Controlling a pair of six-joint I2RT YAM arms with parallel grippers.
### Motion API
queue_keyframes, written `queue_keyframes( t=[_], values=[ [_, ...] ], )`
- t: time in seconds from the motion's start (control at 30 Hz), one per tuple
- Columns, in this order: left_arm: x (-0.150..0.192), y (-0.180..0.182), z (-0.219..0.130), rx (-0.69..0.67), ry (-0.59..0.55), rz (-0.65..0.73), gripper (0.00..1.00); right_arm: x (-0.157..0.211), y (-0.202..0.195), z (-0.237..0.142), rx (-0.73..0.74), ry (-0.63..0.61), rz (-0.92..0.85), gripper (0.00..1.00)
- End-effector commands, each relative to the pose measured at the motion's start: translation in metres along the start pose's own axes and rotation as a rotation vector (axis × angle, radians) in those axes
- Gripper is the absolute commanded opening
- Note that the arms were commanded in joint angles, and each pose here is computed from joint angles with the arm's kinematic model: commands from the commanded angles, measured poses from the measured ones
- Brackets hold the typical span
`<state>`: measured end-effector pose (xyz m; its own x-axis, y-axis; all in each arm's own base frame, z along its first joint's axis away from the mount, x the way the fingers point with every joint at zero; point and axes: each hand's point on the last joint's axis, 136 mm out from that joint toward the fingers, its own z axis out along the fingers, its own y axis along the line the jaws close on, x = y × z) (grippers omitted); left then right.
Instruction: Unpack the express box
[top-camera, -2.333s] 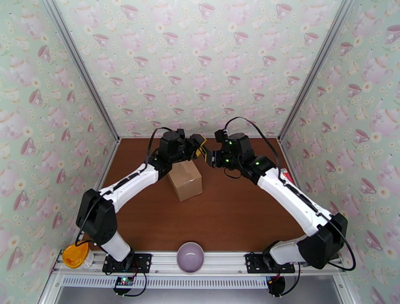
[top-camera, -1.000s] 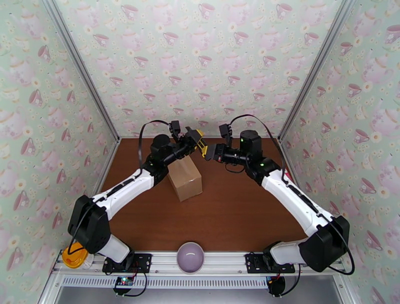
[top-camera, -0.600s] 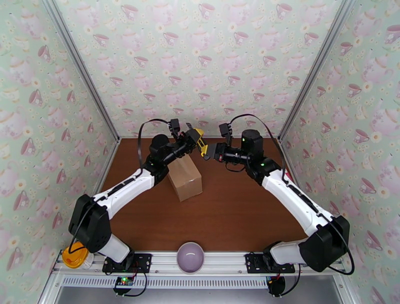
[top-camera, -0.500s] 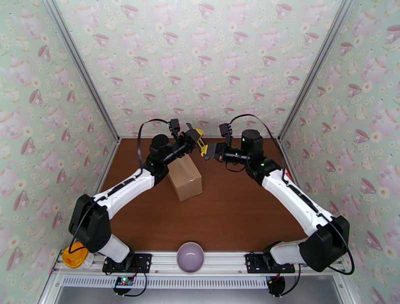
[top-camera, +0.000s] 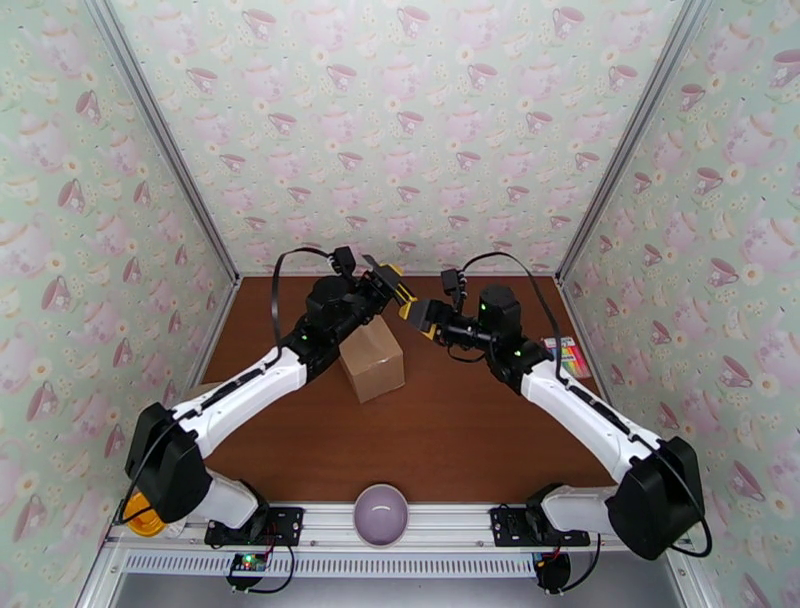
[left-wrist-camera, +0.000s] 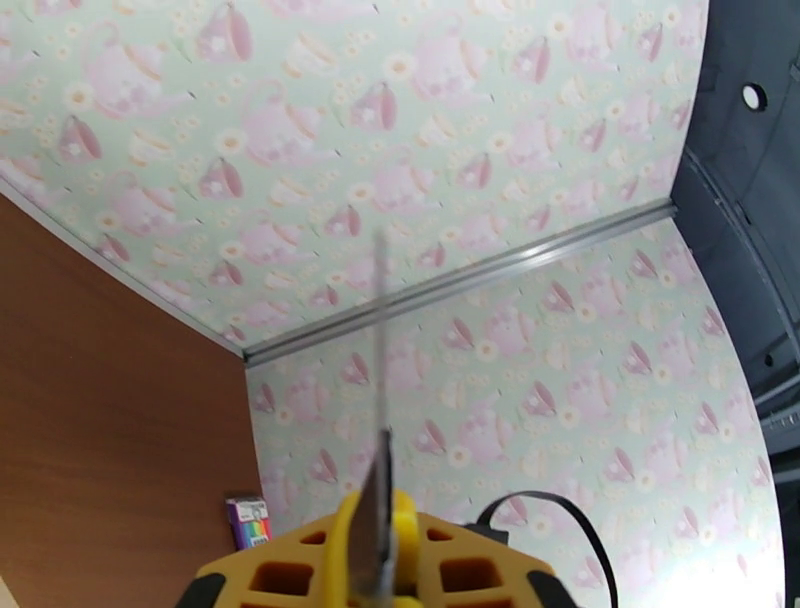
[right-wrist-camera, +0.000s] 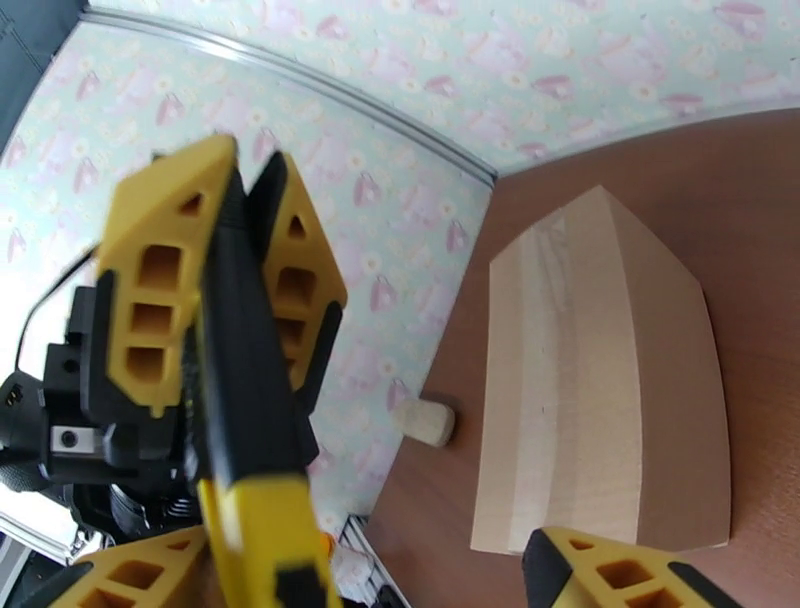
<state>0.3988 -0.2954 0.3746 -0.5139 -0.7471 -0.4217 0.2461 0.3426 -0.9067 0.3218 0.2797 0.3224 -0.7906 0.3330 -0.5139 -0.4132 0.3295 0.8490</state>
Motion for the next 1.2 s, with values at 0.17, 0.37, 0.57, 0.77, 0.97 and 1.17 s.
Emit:
queue_keyframes(
  t=[0.17, 0.37, 0.57, 0.77, 0.97, 1.17],
  values=[
    [-0.035, -0.027, -0.016, -0.048, -0.256, -0.024, 0.00, -0.037, 0.035, -0.018, -0.114, -0.215, -0.011, 0.85],
    [-0.032, -0.044, -0.013, -0.009, -0.344, -0.079, 0.00, -0.054, 0.059, -0.020, -0.182, -0.279, -0.041, 0.84],
    [-0.033, -0.066, -0.009, 0.050, -0.401, -0.076, 0.00, -0.065, 0.076, -0.014, -0.208, -0.308, -0.071, 0.82],
    [-0.028, -0.073, -0.012, 0.088, -0.440, -0.076, 0.00, -0.079, 0.092, -0.014, -0.244, -0.341, -0.105, 0.60],
    [-0.031, -0.077, -0.022, 0.116, -0.496, -0.068, 0.00, -0.087, 0.101, -0.016, -0.250, -0.365, -0.125, 0.40],
    [-0.026, -0.075, -0.020, 0.130, -0.495, -0.082, 0.00, -0.090, 0.107, -0.014, -0.262, -0.352, -0.132, 0.32]
  ],
)
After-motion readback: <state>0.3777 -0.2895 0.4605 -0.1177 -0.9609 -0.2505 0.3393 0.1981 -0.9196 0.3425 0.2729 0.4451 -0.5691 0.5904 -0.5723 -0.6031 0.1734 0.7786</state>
